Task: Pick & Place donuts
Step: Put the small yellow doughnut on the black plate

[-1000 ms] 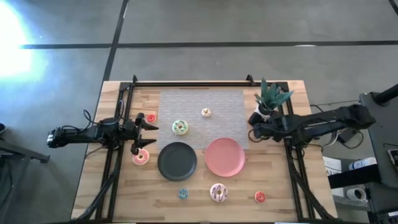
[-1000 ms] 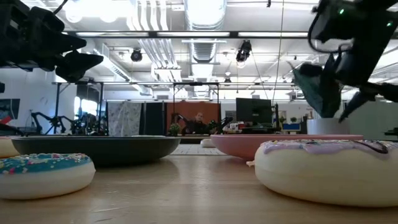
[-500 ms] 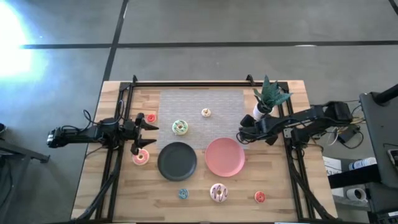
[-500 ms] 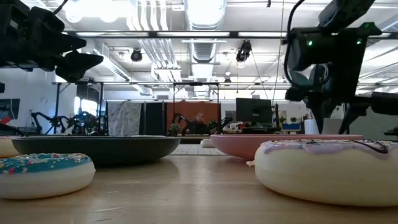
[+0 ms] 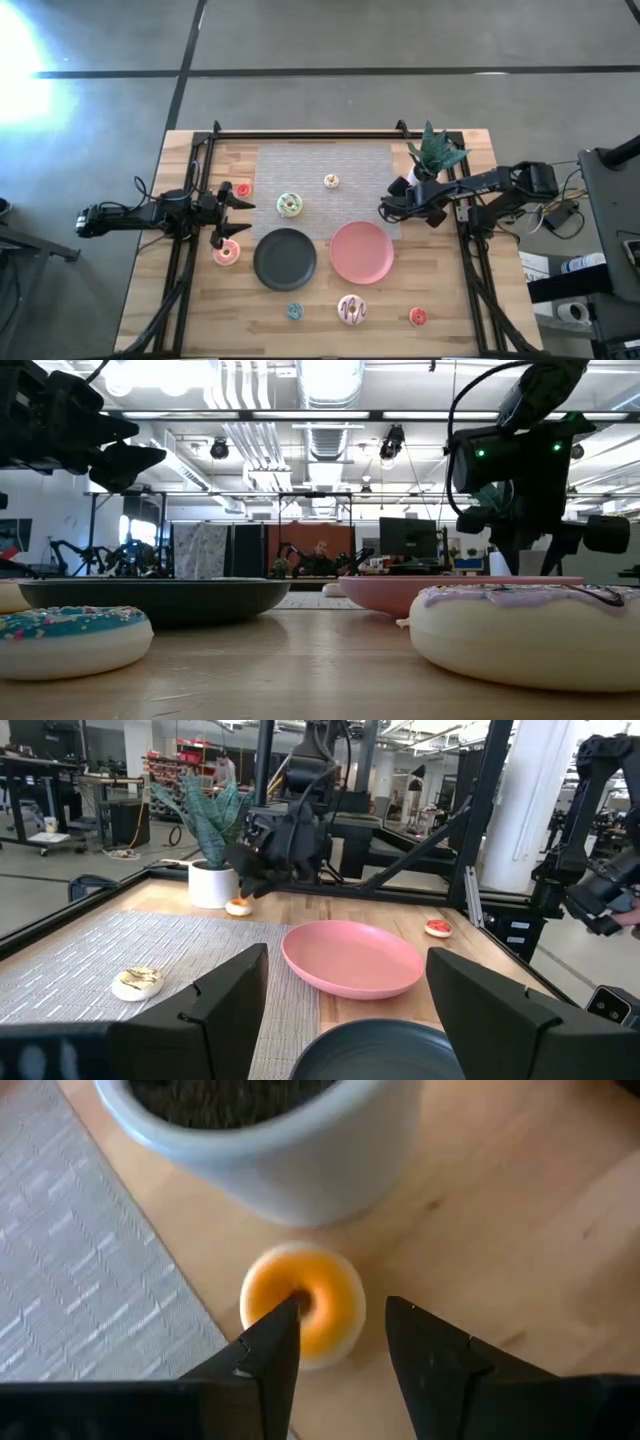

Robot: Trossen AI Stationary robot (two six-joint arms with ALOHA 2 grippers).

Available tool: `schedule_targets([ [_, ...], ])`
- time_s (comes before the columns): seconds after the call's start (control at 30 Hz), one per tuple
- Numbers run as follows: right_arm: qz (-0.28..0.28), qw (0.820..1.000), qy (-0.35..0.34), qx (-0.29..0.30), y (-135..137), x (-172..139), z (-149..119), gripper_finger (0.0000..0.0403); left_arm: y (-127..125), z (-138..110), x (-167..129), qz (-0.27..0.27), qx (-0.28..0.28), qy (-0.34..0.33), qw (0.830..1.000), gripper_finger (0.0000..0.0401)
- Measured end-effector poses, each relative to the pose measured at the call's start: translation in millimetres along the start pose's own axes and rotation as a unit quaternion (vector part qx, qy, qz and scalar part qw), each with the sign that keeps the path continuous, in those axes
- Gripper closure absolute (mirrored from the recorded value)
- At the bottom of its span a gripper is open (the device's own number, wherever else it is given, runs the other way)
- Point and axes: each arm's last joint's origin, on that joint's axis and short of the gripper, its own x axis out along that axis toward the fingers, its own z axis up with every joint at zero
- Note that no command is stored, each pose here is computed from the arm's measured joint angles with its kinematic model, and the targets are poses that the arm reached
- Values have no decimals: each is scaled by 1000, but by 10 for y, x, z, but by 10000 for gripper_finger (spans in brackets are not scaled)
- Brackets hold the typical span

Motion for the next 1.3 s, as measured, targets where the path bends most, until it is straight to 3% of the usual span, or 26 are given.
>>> schedule_targets([
  [0.2,-16,1000,-9,0,53,112,19,280,0,0,0,0,0,0,1000,154],
  [0.63,-20,998,25,-59,162,241,-70,324,0,0,0,0,0,0,1000,154],
  [0.8,13,995,59,-85,197,128,-31,361,0,0,0,0,0,0,1000,154],
  [1.0,96,984,93,-121,272,-99,32,391,0,0,0,0,0,0,1000,154],
  [1.07,139,973,112,-145,302,-198,28,392,0,0,0,0,0,0,1000,154],
  [1.13,200,951,142,-187,355,-316,1,393,0,0,0,0,0,0,1000,154],
  [1.3,384,851,234,-272,521,-666,-96,394,0,0,0,0,0,0,1000,154],
])
